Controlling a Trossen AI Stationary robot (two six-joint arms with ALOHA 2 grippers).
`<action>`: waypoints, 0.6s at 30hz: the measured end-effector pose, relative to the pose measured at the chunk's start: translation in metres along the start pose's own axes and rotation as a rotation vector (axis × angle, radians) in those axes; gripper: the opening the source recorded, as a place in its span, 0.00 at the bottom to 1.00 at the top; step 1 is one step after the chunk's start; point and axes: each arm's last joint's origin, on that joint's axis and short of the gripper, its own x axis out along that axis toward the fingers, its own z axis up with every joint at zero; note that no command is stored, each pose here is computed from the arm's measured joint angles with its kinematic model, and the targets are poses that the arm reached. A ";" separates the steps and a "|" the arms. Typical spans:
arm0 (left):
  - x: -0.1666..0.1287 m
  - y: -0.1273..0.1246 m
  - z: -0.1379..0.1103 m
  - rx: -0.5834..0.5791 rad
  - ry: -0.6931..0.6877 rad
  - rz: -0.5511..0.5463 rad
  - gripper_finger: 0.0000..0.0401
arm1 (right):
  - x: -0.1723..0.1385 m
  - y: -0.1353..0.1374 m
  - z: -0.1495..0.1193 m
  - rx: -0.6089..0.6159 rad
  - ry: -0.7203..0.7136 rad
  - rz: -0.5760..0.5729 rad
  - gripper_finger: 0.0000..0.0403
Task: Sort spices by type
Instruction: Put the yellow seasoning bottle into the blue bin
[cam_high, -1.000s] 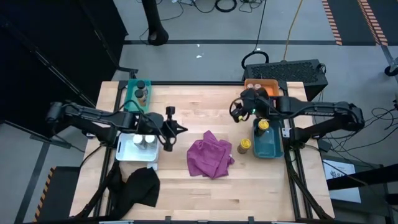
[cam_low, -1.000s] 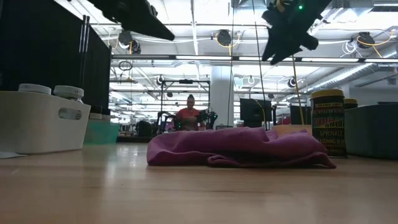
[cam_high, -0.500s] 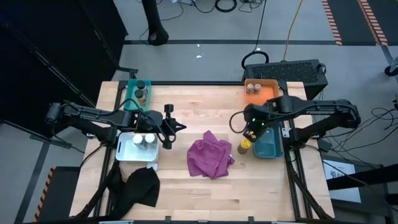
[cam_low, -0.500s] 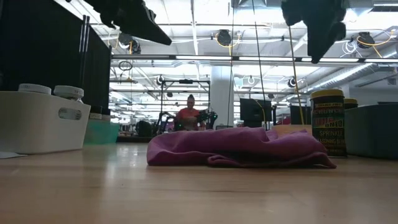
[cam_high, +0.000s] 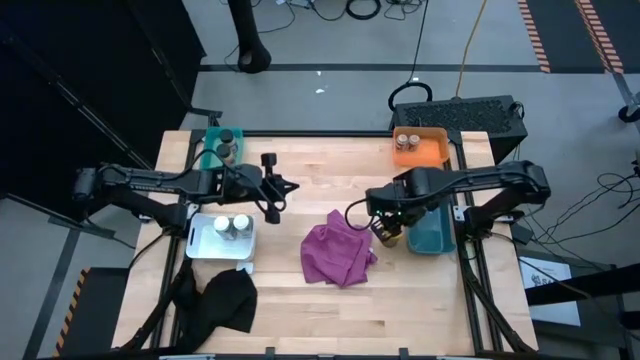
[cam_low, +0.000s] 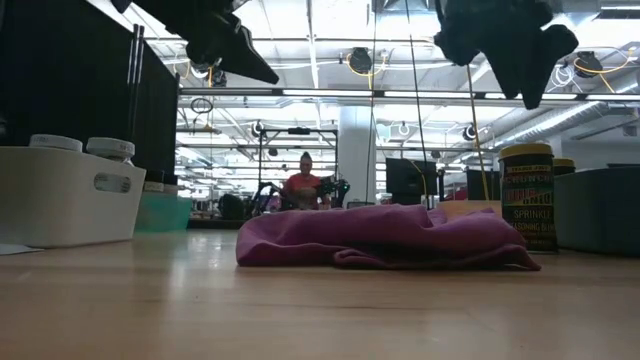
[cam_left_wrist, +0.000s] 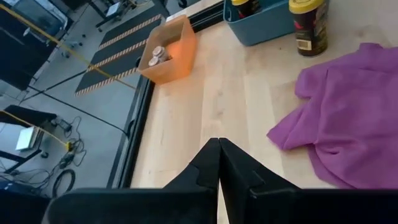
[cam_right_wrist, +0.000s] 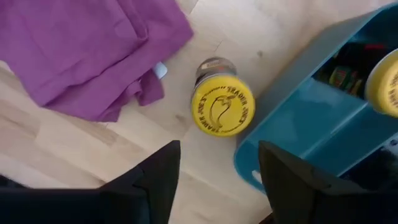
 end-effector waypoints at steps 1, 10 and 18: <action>0.000 0.001 0.000 -0.001 0.002 0.002 0.03 | 0.001 0.001 0.000 0.007 0.011 0.004 0.50; 0.000 0.001 -0.002 -0.003 0.015 -0.001 0.03 | 0.003 0.001 0.003 0.061 -0.012 -0.013 0.71; 0.000 0.000 -0.004 -0.023 0.034 -0.010 0.03 | 0.003 0.002 0.004 0.096 -0.043 -0.016 0.74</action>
